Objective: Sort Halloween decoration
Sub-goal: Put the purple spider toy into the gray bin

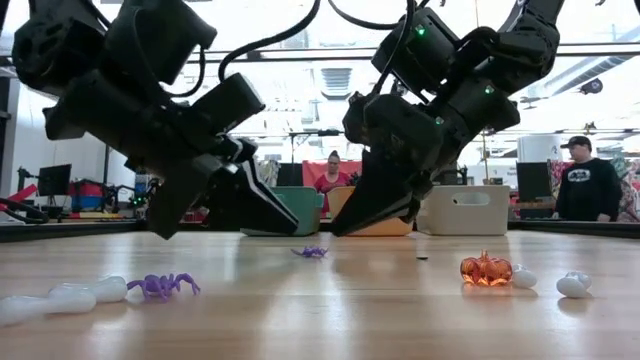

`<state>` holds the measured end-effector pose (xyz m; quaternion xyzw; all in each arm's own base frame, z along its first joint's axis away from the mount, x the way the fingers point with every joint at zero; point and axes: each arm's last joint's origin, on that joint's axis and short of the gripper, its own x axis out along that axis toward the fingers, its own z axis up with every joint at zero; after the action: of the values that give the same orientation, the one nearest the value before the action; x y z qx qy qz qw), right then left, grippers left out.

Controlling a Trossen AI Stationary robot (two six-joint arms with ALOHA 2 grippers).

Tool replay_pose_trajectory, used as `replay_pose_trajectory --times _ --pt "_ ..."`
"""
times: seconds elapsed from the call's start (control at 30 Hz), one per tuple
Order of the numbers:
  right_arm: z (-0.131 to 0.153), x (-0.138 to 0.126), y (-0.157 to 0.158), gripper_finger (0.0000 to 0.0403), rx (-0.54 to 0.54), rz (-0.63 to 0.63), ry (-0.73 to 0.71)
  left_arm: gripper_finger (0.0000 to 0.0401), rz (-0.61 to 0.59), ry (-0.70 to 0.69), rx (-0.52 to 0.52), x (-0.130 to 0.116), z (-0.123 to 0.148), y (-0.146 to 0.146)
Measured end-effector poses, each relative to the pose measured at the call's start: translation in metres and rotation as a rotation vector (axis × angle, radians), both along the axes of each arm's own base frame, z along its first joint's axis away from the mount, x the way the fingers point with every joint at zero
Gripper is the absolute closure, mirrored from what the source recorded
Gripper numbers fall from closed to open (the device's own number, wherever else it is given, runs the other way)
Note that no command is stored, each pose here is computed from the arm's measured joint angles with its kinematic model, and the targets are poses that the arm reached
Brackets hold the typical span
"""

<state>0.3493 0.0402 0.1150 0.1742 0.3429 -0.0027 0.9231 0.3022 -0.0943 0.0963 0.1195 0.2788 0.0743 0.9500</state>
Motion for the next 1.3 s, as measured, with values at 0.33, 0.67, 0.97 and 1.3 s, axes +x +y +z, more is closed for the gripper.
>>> replay_pose_trajectory --times 0.33,0.67,0.97,1.3 --pt "0.000 -0.002 0.001 0.0394 0.093 -0.040 0.045 0.0363 -0.040 -0.058 -0.062 0.000 0.000 -0.002" --pt "0.000 -0.003 0.002 0.0370 0.271 -0.125 0.083 0.0363 -0.074 -0.044 -0.133 0.002 -0.020 -0.005" --pt "0.003 0.000 0.003 0.0303 0.293 -0.133 0.046 0.0363 -0.060 -0.034 -0.147 0.002 -0.028 -0.005" --pt "0.004 0.003 0.002 0.0262 0.304 -0.156 0.036 0.0363 -0.061 -0.032 -0.147 0.002 -0.028 -0.005"
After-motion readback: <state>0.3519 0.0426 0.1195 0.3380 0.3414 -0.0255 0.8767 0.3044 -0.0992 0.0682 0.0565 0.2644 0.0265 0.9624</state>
